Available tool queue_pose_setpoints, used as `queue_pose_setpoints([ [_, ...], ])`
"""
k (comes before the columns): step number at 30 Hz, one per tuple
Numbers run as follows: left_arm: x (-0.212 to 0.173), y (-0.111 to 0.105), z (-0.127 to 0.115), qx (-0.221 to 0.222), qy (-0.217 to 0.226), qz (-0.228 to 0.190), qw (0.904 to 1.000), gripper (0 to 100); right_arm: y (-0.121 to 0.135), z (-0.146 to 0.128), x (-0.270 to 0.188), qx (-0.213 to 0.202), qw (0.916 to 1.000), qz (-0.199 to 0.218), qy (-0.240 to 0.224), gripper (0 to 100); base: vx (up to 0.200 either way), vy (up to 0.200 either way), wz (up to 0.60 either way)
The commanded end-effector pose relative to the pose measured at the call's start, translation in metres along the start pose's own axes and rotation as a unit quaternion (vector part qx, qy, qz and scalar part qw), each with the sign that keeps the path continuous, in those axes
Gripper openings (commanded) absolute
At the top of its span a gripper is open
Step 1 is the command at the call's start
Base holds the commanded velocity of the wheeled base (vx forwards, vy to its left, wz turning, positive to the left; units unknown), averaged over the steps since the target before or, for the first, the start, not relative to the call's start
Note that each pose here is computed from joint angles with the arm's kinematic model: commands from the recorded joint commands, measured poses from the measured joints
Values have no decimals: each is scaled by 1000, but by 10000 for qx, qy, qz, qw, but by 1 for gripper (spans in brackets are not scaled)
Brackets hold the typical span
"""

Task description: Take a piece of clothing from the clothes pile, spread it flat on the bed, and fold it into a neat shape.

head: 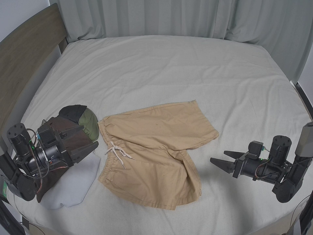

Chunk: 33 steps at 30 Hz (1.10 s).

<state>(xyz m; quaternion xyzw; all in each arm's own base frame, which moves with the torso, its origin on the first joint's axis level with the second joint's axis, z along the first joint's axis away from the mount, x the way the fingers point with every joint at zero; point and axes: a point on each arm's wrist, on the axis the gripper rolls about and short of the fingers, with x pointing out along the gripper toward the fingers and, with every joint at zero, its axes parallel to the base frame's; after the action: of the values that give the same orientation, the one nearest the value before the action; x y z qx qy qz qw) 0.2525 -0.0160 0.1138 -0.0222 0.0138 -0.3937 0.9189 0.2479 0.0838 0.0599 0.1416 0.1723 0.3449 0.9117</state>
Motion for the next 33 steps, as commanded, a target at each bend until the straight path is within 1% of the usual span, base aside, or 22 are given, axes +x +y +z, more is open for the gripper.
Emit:
queue_pose_setpoints([
  [1, 0, 0, -5, 21, 77, -21, 10000, 100, -5, -15, 5, 126, 9994, -60, 308, 100, 0, 0, 0],
  [9, 0, -2, -8, 40, 126, -43, 9999, 100, -8, -36, 10, 307, 9968, -72, 740, 100, 0, 0, 0],
  [16, 0, -1, -12, 35, 189, -43, 9998, 100, -11, -44, 12, 390, 9952, -111, 894, 100, 0, 0, 0],
  [21, 2, 1, -19, 211, 283, -41, 9994, 100, -13, -60, 15, 550, 9910, -136, 1214, 100, 0, 0, 0],
  [24, 2, 2, -19, 221, 288, -34, 9993, 100, -13, -67, 18, 596, 9890, -126, 1348, 100, 0, 0, 0],
  [28, 2, 3, -20, 209, 298, -26, 9993, 100, -12, -73, 20, 701, 9866, -123, 1468, 100, 0, 0, 0],
  [33, 3, 3, -20, 215, 293, -26, 9993, 100, -7, -77, 24, 969, 9831, 40, 1553, 100, 0, 0, 0],
])
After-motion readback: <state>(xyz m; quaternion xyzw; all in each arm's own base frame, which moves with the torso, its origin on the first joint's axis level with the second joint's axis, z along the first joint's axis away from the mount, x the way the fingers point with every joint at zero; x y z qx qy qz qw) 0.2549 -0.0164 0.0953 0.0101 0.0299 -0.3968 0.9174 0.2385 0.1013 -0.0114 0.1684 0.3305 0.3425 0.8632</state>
